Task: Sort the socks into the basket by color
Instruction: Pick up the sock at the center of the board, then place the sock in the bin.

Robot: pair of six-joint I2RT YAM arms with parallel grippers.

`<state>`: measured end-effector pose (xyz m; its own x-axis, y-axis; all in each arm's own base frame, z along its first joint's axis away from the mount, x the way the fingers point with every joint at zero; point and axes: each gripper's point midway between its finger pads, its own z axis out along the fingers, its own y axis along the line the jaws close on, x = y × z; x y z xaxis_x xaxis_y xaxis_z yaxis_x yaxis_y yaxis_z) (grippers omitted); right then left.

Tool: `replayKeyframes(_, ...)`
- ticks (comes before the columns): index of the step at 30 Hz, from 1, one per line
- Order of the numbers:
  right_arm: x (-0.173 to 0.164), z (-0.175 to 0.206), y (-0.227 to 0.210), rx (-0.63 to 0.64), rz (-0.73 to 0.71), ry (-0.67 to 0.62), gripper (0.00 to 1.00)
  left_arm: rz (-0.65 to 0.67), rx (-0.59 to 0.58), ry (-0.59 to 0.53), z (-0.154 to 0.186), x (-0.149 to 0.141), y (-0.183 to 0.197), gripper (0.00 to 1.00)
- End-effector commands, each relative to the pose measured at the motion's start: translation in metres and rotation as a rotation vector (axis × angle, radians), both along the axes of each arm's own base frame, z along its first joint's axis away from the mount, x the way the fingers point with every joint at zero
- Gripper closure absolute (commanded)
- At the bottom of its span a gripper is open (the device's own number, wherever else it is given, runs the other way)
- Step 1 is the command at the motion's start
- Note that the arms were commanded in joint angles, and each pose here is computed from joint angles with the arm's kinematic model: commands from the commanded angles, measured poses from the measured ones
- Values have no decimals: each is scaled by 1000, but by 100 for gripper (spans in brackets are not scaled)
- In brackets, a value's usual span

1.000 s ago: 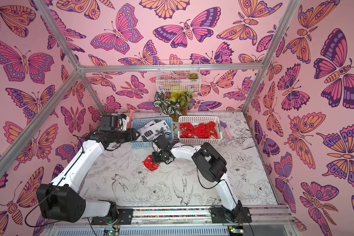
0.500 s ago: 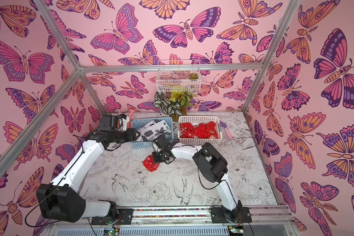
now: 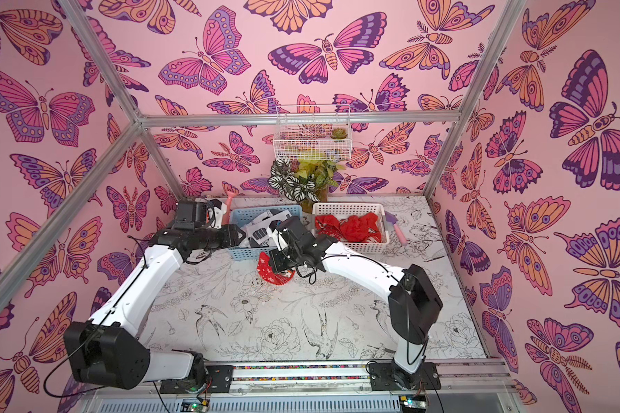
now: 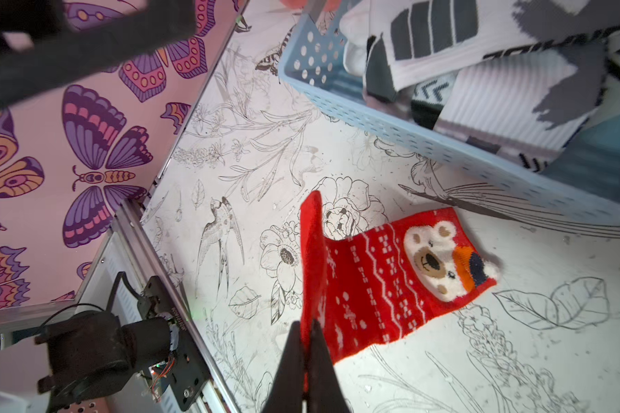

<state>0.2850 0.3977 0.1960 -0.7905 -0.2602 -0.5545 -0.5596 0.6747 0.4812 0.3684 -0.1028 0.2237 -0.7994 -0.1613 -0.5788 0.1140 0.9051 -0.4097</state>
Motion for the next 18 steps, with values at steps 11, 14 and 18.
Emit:
replayKeyframes(11,16,53,-58,-84,-92,-147,100,-14,-19,4,-2,-3,-3,39)
replayKeyframes(14,24,65,-71,-96,-121,-171,100,-15,-20,4,-2,-3,-3,39)
replayKeyframes(18,37,88,-96,-99,-175,-217,100,-14,-21,8,-3,-3,-3,39)
